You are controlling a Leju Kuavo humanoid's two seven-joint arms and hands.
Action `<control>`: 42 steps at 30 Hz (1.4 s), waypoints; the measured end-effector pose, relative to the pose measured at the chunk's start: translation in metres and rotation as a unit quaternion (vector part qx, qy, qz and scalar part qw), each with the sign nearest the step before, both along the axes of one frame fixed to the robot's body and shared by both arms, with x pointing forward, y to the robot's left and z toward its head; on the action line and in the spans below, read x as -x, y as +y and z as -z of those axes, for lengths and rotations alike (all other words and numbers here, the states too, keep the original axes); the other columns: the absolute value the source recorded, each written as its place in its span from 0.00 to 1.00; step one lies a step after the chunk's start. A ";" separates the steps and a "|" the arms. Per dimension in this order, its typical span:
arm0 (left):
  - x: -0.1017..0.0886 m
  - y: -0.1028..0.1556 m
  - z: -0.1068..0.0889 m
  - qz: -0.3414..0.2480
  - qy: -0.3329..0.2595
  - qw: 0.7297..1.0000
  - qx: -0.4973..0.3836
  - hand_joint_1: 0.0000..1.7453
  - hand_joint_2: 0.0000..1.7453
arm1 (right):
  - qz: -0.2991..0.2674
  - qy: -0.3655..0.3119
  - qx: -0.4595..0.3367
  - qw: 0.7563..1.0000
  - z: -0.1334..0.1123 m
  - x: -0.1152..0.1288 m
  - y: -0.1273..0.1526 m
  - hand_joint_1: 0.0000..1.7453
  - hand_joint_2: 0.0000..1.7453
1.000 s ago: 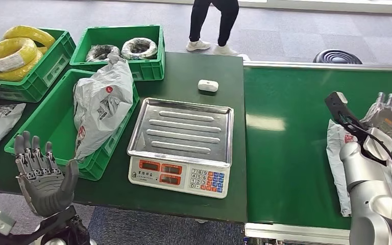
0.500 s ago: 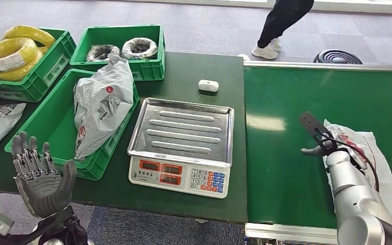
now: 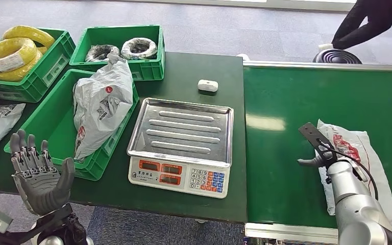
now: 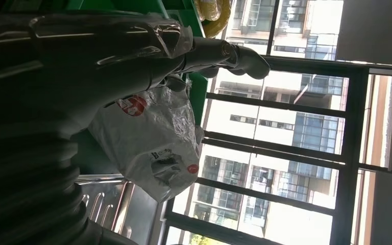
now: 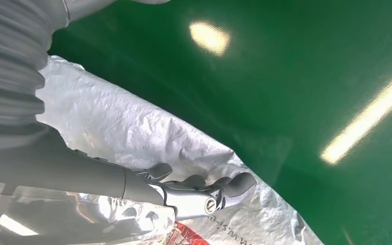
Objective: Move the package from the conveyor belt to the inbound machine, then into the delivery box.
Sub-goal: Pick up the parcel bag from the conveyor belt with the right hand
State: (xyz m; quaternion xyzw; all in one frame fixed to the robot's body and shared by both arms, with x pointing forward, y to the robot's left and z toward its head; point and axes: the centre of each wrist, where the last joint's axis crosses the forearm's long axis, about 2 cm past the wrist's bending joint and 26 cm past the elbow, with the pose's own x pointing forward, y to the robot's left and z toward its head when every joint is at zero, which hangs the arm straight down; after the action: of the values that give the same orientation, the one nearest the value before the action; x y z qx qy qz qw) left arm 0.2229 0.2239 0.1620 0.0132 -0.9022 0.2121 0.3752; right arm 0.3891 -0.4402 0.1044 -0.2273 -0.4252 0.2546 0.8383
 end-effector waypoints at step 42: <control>-0.004 -0.007 -0.009 0.013 -0.016 1.000 0.007 0.00 1.00 | 0.114 -0.082 0.430 0.892 -0.015 0.010 -0.032 0.00 1.00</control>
State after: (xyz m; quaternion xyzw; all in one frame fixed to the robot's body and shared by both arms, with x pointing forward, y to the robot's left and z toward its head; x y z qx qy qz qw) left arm 0.2267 0.2166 0.1709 -0.0043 -0.9067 0.2133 0.3637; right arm 0.3791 -0.4718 0.1196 -0.6326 -0.3121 0.2956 0.6442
